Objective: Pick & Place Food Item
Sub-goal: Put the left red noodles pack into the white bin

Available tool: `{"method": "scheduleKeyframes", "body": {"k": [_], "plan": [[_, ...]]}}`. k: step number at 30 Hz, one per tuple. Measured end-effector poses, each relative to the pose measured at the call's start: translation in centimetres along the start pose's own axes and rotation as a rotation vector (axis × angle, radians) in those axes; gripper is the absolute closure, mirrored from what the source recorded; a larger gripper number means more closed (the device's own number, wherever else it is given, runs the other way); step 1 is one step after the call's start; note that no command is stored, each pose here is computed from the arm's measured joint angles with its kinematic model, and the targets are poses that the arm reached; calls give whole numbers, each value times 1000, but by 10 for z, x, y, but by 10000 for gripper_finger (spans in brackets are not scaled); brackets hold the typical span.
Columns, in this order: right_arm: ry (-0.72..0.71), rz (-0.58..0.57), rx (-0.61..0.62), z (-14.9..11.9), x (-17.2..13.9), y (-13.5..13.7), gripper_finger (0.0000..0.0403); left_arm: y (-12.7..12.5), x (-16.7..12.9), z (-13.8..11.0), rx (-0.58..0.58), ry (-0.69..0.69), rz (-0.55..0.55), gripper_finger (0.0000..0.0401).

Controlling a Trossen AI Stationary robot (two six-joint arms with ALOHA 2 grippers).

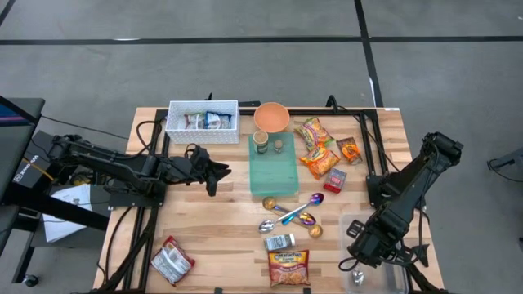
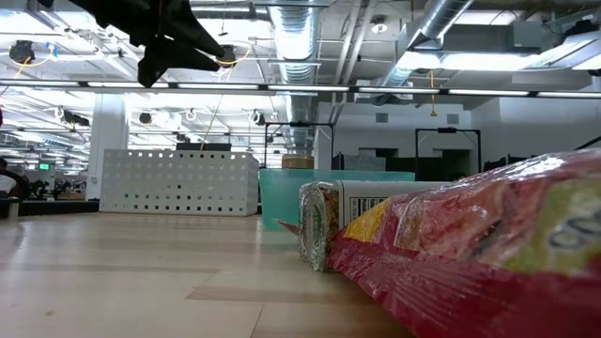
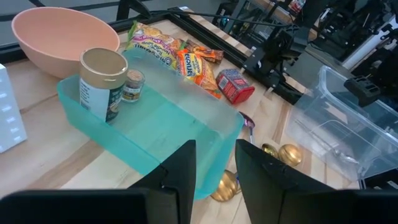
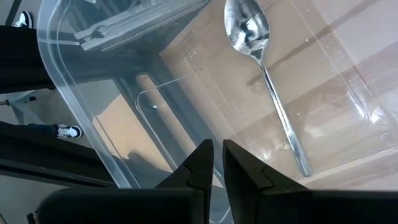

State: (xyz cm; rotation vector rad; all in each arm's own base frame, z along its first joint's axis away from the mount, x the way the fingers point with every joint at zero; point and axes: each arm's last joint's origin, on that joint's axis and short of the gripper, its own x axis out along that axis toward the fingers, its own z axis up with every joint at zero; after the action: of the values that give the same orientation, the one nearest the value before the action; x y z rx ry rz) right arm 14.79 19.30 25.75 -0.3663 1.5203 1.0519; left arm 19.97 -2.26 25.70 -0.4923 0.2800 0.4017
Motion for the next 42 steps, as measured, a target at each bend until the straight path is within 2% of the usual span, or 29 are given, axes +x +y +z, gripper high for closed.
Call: {"method": "scheduleKeyframes", "body": {"k": [7, 11, 16, 20, 24, 31, 34, 38, 42], "plan": [[-1, 0, 24, 0, 0, 0, 370, -2, 0, 1, 6, 12, -47, 295], [-4, -2, 26, 0, -1, 0, 370, -11, -2, 0, 123, 55, -211, 291], [-9, -3, 38, 0, -2, -3, 370, -22, -9, -9, 269, 118, -350, 270], [-12, -4, 62, 0, -3, -4, 370, -28, -17, -26, 259, 329, -462, 244], [-21, -2, 80, 1, -3, -4, 370, -40, -31, -34, 326, 548, -504, 217], [-37, 3, 94, 1, -4, -4, 370, -67, -55, -22, 627, 785, -561, 186], [-72, 3, 154, -3, -13, -5, 370, -80, -63, -21, 729, 872, -616, 187], [-183, -15, 279, -13, -33, -10, 370, -89, -73, -35, 820, 989, -683, 196], [-400, -71, 403, -18, -57, -15, 370, -93, -84, -55, 896, 1048, -722, 198]]}}
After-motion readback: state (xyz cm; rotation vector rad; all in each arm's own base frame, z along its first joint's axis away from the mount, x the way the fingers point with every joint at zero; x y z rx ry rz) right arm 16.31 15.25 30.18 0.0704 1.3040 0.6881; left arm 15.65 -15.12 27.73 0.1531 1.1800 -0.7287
